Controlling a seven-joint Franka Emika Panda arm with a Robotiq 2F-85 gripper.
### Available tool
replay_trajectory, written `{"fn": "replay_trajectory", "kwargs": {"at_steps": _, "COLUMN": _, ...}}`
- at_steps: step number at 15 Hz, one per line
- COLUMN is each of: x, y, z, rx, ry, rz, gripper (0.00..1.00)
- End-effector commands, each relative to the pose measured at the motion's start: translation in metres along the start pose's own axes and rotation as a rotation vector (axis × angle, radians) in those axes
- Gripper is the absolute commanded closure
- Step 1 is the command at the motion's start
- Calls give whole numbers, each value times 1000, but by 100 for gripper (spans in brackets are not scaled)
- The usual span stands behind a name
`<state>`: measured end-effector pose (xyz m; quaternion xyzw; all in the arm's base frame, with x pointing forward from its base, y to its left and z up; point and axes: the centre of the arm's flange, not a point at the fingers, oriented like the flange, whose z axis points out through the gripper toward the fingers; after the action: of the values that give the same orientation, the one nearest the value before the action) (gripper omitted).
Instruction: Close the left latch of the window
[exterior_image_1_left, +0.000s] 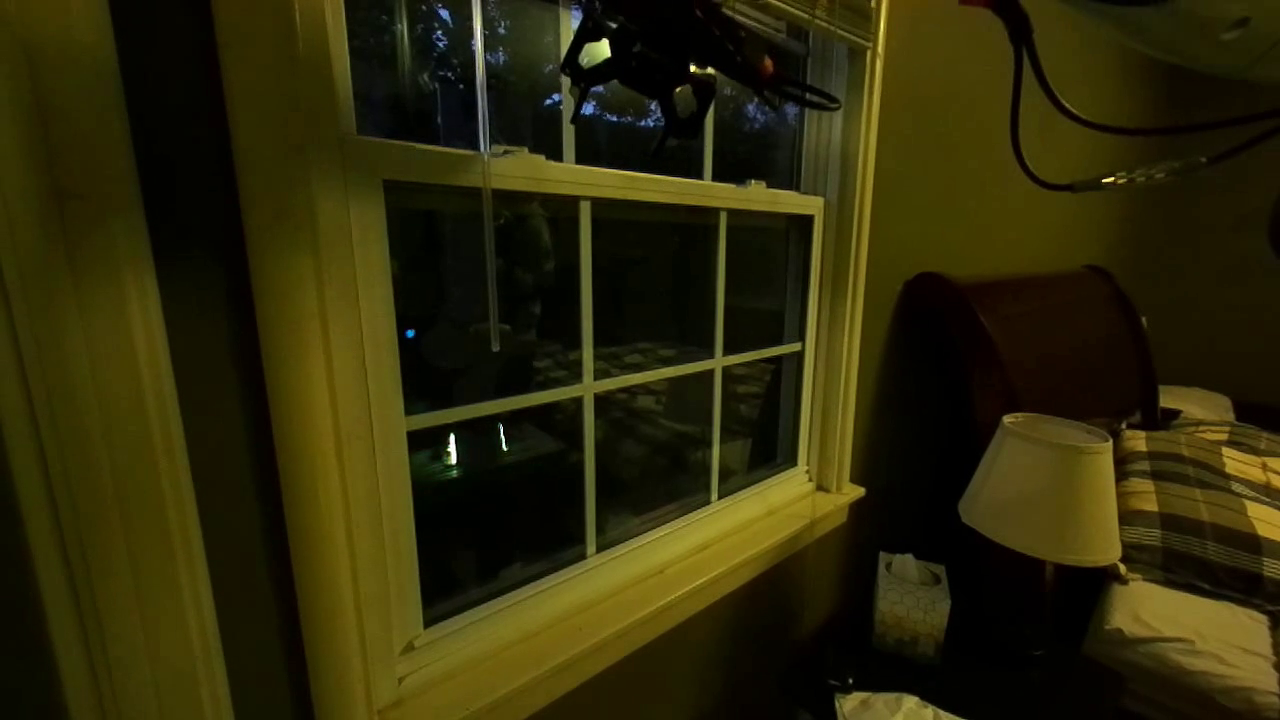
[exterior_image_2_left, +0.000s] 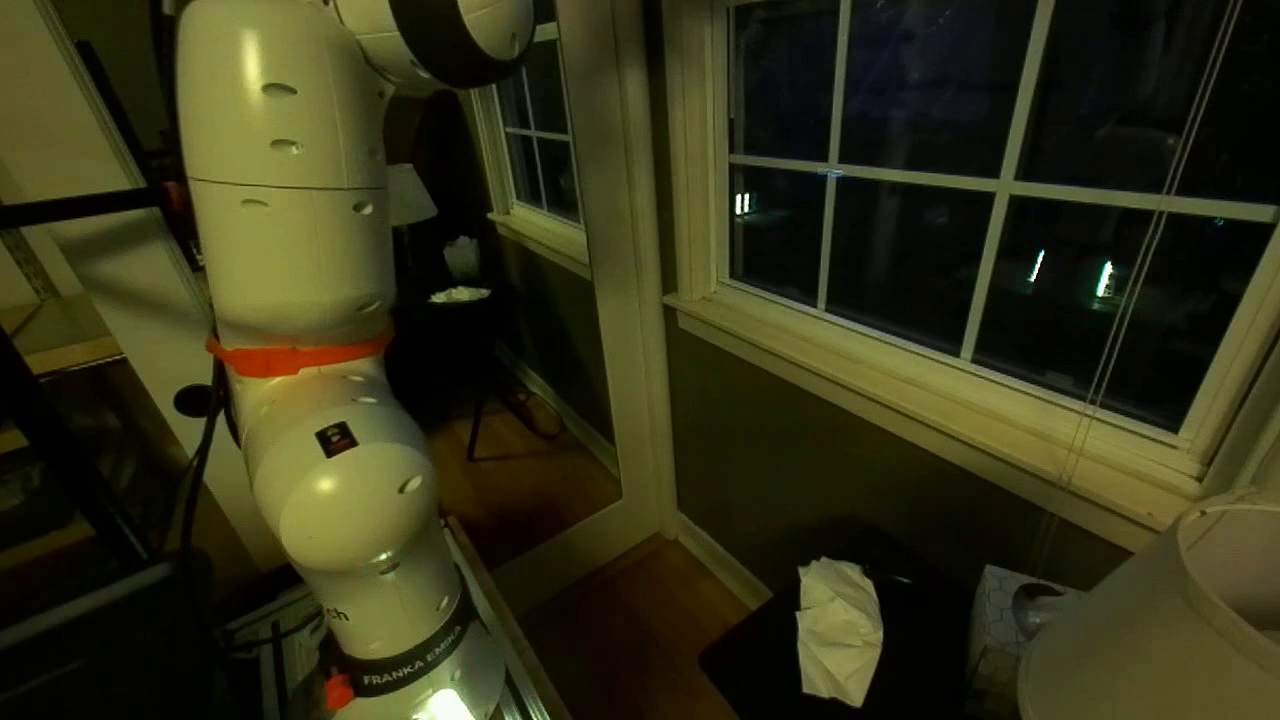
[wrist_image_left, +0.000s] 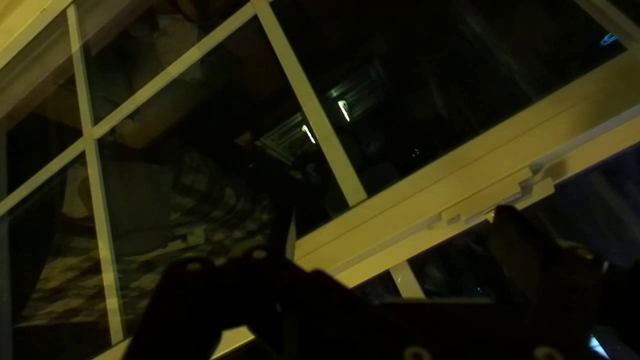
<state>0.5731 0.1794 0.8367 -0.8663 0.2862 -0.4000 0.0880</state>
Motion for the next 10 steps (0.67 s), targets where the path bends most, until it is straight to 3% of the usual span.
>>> {"fn": "replay_trajectory", "kwargs": {"at_steps": 1, "x": 0, "y": 0, "z": -2, "rx": 2, "ry": 2, "rz": 0, "gripper": 0}}
{"fn": "replay_trajectory", "kwargs": {"at_steps": 6, "x": 1, "y": 0, "z": -5, "rx": 4, "ry": 5, "rz": 1, "gripper": 0}}
{"fn": "replay_trajectory", "kwargs": {"at_steps": 10, "x": 1, "y": -30, "z": 5, "rx": -53, "ry": 58, "rz": 25, "gripper": 0}}
